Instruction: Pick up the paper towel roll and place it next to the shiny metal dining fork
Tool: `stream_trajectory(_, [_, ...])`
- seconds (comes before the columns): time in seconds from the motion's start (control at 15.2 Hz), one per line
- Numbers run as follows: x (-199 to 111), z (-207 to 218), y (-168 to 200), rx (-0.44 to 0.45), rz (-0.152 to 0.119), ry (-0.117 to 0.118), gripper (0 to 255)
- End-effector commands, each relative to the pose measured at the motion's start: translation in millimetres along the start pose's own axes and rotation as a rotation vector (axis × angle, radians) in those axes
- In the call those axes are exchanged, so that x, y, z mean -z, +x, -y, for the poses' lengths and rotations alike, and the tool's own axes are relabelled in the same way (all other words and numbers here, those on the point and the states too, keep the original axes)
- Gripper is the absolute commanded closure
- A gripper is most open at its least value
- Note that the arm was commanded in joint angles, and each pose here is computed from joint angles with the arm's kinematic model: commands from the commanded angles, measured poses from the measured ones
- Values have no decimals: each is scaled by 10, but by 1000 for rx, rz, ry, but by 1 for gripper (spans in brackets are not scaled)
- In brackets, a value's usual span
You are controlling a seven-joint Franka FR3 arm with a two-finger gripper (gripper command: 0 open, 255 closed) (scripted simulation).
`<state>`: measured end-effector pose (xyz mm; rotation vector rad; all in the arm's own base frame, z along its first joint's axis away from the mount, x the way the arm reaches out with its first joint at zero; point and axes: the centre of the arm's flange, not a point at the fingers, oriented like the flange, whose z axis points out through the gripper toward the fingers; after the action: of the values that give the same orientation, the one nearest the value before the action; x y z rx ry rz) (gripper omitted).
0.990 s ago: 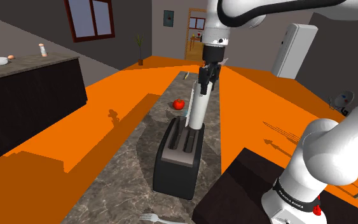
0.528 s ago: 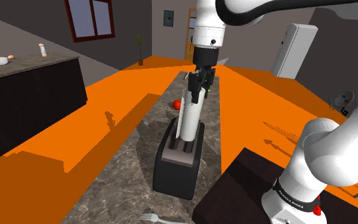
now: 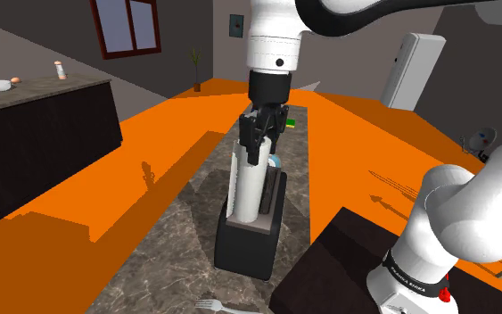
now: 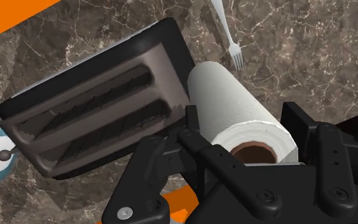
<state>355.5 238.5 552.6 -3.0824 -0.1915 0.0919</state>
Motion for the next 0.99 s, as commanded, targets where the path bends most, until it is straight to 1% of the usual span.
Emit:
stream_trajectory(0.0, [-25,244,-45,-2,0,0,255])
stream_trajectory(0.92, [-135,2052,-309,-2,0,0,255])
